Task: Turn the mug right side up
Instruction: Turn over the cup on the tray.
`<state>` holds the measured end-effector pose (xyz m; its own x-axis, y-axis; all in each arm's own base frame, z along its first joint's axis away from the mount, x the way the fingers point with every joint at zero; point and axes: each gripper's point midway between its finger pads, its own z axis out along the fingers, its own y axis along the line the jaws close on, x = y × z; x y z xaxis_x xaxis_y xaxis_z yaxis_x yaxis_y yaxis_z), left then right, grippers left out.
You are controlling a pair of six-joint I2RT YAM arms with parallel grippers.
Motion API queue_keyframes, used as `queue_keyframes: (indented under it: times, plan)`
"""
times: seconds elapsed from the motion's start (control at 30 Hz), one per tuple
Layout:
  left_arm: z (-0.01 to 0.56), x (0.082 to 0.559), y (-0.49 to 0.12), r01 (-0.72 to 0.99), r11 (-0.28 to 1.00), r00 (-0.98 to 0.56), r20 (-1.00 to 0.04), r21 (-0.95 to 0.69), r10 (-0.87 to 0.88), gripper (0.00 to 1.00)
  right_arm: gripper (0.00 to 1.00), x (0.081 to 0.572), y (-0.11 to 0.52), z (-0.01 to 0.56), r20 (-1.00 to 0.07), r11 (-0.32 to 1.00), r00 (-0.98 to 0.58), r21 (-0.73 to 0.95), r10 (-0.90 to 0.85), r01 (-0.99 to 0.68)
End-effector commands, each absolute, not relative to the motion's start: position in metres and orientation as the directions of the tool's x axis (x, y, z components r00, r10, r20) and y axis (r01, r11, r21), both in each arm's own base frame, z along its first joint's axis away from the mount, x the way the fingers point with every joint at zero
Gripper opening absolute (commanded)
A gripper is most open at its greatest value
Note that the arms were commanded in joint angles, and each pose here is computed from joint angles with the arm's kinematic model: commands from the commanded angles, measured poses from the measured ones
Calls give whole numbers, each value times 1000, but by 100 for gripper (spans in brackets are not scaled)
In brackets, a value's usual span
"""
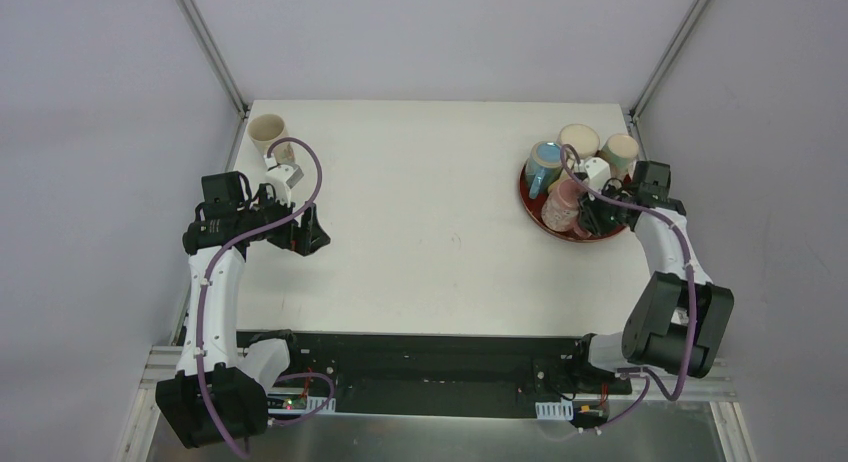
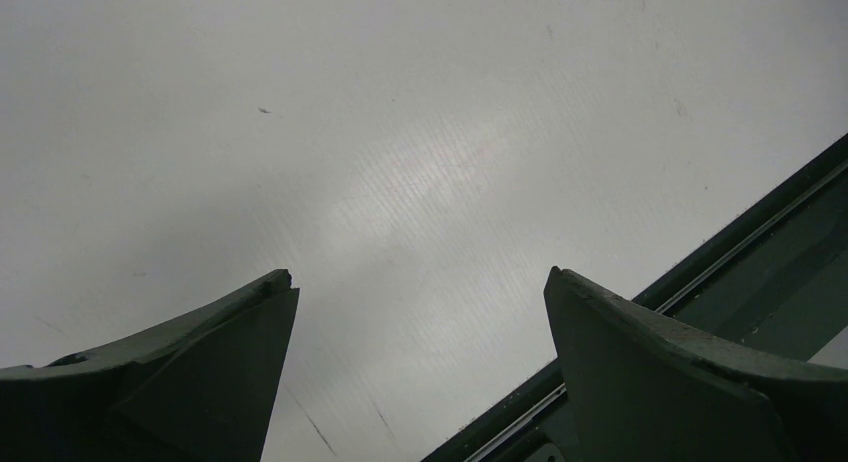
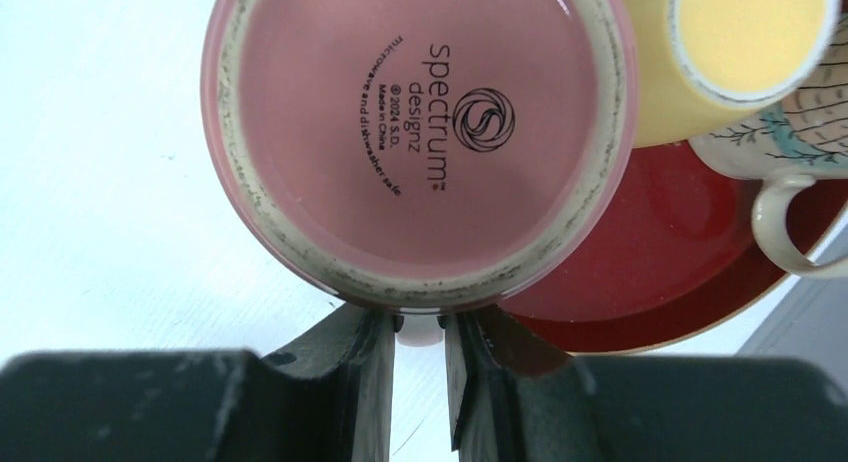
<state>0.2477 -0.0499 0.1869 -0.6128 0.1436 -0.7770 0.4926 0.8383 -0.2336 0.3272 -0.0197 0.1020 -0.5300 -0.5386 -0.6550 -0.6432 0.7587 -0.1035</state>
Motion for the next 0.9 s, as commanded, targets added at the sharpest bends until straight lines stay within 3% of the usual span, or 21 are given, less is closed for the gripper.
queue_keyframes:
  times: [0.0, 0.57, 0.87]
  plan:
    - [194, 246, -55, 528, 817, -582, -799, -231, 150, 100, 0, 339, -4, 161, -766, 748, -386, -180, -514, -639]
    - [248, 272, -55, 550, 821, -448, -885, -156, 132, 100, 0, 315, 84, 273, -939, 719, -209, -55, -274, -693]
    - [314, 303, -88, 615, 716, -430, -902, -330, -46, 100, 0, 312, 143, 326, -984, 669, -160, 68, -76, -740]
